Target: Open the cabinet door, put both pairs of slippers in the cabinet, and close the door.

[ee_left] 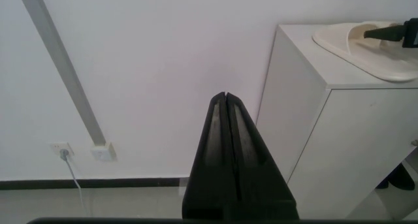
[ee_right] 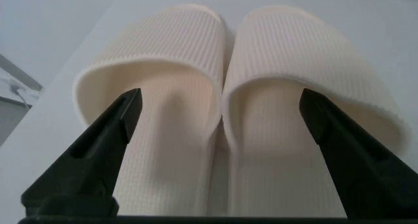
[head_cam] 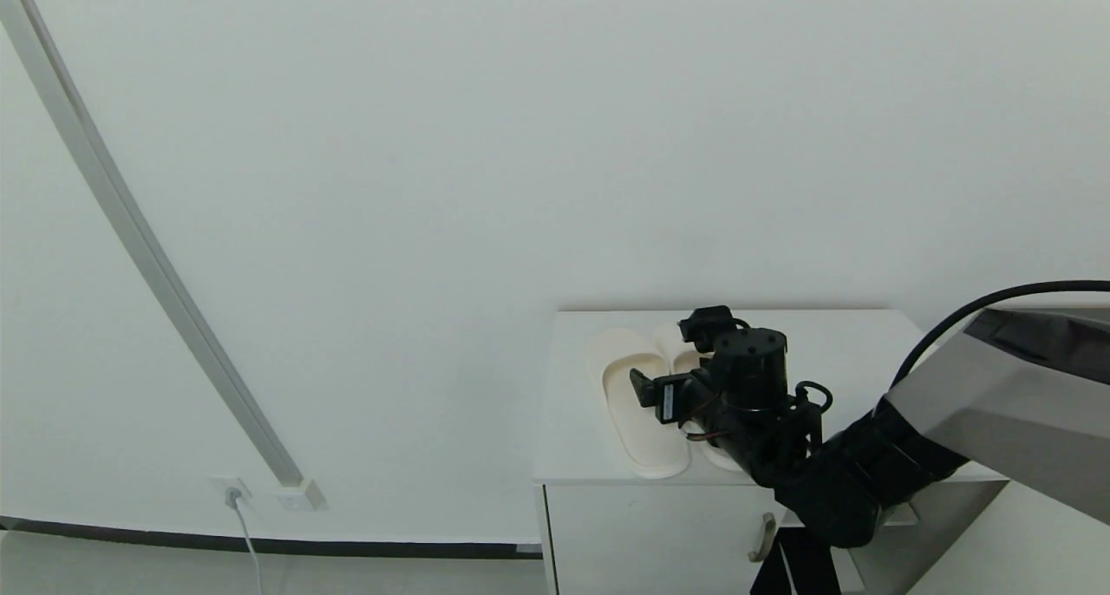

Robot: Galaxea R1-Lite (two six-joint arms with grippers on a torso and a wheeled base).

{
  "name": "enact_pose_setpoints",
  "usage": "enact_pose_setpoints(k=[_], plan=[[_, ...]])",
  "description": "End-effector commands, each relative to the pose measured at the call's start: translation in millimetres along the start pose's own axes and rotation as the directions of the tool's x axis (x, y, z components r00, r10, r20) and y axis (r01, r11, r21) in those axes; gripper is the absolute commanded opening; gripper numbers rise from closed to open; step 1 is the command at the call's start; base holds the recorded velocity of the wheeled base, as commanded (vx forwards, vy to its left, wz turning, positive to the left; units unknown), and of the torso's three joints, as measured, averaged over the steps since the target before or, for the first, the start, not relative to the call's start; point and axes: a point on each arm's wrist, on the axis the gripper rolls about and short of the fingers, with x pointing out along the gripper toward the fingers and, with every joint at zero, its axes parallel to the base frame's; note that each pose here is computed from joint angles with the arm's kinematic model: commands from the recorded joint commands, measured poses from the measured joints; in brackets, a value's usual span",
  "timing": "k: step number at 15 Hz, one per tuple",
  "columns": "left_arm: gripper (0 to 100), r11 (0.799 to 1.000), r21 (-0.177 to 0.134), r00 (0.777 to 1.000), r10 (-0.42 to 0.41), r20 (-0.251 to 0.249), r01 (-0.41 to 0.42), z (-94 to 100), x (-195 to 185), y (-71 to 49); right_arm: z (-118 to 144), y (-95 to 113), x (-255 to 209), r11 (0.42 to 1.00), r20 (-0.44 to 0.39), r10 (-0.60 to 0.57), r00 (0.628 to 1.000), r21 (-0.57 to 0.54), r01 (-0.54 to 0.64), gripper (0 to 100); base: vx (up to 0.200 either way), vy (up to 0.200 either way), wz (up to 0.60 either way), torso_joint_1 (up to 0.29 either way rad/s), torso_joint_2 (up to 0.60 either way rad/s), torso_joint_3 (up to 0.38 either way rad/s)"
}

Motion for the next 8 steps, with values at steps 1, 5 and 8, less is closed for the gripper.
enact_pose_setpoints(k=[1,5,8], plan=[[0,1.0,0.0,1.0,0.0,0.0,0.0,0.1,0.1,0.0,-5.5,2.8,12.9,1.0,0.002,0.001,1.0,-0.015,-0.001,100,0.0,0.0,0.0,0.0,0.0,0.0],[0,1.0,0.0,1.0,0.0,-0.002,0.0,0.0,0.1,0.0,-3.3,7.2,24.4,1.0,-0.001,0.001,1.0,-0.018,-0.001,100,0.0,0.0,0.0,0.0,0.0,0.0],[0,1.0,0.0,1.0,0.0,-0.002,0.0,0.0,0.1,0.0,-3.6,7.3,27.0,1.0,-0.01,-0.002,1.0,-0.02,0.002,0,0.0,0.0,0.0,0.0,0.0,0.0]])
